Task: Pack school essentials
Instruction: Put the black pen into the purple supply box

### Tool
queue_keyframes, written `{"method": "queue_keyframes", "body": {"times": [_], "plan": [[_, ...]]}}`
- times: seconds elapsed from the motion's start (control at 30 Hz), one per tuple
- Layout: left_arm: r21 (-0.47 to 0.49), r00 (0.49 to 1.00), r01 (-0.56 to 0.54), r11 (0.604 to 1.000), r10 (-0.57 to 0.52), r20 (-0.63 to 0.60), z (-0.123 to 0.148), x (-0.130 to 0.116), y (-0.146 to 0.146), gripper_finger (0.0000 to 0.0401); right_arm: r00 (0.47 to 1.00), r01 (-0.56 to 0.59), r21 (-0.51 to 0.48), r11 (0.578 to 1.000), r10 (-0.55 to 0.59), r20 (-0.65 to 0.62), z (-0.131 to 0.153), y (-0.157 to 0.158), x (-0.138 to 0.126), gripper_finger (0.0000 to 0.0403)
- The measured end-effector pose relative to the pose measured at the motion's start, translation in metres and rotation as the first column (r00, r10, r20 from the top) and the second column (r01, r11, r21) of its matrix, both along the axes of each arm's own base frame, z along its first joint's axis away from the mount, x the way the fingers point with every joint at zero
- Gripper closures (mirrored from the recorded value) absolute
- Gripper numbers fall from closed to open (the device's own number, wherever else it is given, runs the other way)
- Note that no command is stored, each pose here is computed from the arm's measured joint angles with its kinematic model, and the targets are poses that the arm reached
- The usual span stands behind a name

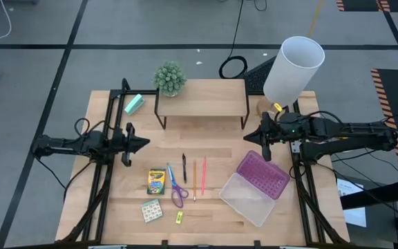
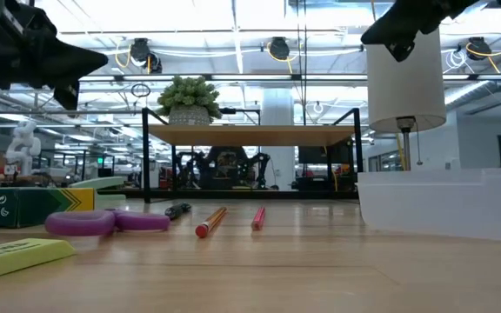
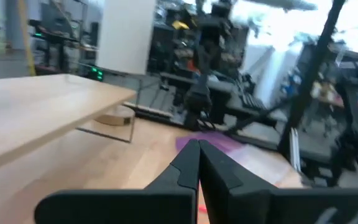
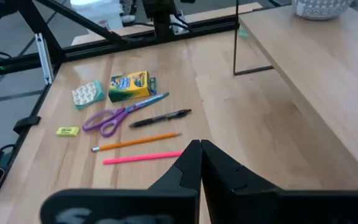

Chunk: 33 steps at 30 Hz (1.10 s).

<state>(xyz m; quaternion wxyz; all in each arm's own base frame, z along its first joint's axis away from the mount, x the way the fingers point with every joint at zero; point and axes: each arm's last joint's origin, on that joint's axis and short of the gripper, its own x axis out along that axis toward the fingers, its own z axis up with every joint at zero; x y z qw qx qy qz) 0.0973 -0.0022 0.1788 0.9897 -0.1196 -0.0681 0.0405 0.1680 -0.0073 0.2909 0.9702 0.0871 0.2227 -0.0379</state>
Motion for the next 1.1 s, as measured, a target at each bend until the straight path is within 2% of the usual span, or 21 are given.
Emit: {"method": "queue_keyframes", "body": {"times": [0.13, 0.3, 0.43, 0.5, 0.67, 0.8, 0.97, 1.1], "plan": [[0.038, 1.0, 0.002, 0.999, -0.003, 0.027, 0.014, 0.0, -0.001, 0.0394, 1.0, -0.001, -0.001, 1.0, 0.001, -0.014, -0.005, 0.0, 0.0, 0.0403], [0.08, 1.0, 0.022, 0.997, -0.022, 0.002, 0.052, 0.006, -0.005, 0.0394, 1.0, -0.002, -0.003, 1.0, 0.002, -0.023, -0.009, 0.0, 0.0, 0.0403], [0.135, 0.997, 0.055, 0.989, -0.048, -0.057, 0.09, 0.021, -0.012, 0.0394, 1.0, -0.01, -0.019, 1.0, 0.009, -0.014, -0.008, 0.0, 0.0, 0.0403], [0.159, 0.989, 0.073, 0.985, -0.051, -0.14, 0.108, 0.034, -0.017, 0.0394, 1.0, -0.01, -0.021, 1.0, 0.01, -0.005, -0.008, 0.0, 0.001, 0.0403], [0.176, 0.933, 0.134, 0.975, -0.064, -0.354, 0.149, 0.071, -0.032, 0.0394, 1.0, -0.01, -0.021, 1.0, 0.01, -0.003, -0.007, 0.0, 0.001, 0.0403], [0.175, 0.884, 0.196, 0.965, -0.096, -0.458, 0.176, 0.098, -0.049, 0.0394, 1.0, -0.01, -0.02, 1.0, 0.01, -0.003, -0.007, 0.0, 0.001, 0.0403], [0.176, 0.796, 0.231, 0.957, -0.082, -0.6, 0.183, 0.125, -0.072, 0.0394, 1.0, -0.008, -0.017, 1.0, 0.008, -0.004, -0.008, 0.0, 0.001, 0.0403], [0.192, 0.739, 0.233, 0.953, -0.045, -0.672, 0.17, 0.138, -0.087, 0.0394, 1.0, -0.007, -0.014, 1.0, 0.007, -0.006, -0.008, 0.0, 0.001, 0.0403]]}}
